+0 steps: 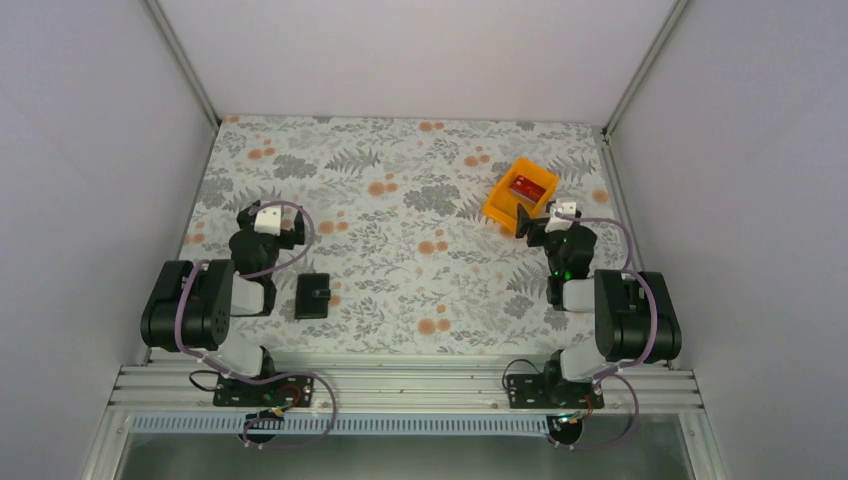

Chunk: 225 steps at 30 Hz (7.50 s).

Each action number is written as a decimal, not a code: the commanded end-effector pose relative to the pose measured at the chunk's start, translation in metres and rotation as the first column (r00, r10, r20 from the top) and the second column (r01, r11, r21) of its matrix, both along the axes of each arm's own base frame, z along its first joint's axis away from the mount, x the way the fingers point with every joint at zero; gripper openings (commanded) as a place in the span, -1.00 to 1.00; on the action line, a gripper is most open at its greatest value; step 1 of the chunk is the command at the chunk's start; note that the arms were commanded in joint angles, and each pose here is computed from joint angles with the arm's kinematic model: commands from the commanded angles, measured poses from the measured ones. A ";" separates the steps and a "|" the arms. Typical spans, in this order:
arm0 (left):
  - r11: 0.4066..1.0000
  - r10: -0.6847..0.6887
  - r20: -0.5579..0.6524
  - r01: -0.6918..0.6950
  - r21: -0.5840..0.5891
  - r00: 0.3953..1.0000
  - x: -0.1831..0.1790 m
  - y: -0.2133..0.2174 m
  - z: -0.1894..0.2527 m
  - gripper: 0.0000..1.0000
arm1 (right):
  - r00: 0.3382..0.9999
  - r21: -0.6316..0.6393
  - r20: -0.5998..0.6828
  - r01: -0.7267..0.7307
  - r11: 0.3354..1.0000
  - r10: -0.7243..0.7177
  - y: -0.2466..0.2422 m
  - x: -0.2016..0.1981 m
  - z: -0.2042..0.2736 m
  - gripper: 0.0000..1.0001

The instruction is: Take the credit cards out of the card holder

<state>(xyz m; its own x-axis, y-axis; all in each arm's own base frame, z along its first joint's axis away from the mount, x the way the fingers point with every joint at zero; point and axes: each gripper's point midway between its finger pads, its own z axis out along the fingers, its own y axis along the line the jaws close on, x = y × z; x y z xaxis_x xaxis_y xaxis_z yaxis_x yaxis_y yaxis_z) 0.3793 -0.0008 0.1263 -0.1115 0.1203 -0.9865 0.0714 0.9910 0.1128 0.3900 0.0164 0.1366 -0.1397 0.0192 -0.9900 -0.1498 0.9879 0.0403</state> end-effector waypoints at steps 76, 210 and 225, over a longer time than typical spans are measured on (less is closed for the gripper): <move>0.745 -0.610 -0.791 0.382 -0.547 0.056 -0.153 -0.052 -0.099 -0.12 | -0.362 0.807 -0.558 -0.448 0.385 0.747 0.500 -0.167 -0.109 -0.46; 0.359 -0.923 -0.252 0.889 -0.284 0.291 -0.100 -0.145 0.175 -0.94 | 0.042 0.247 -0.100 -0.967 0.066 0.994 0.421 -0.105 0.188 -0.92; 0.210 -0.978 -0.087 0.916 -0.341 0.192 -0.120 -0.156 0.190 -0.16 | -0.049 0.073 -0.001 -0.996 -0.049 0.999 0.391 -0.131 0.249 -0.92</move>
<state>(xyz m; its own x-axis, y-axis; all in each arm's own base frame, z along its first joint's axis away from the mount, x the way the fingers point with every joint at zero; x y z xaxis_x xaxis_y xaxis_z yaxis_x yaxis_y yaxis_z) 0.2684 -0.1500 0.2932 -0.3015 0.2487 -0.9205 0.9424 0.2242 -0.2481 0.2768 0.4185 0.3463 -0.1917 -0.2049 -0.9598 -0.9657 -0.1352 0.2217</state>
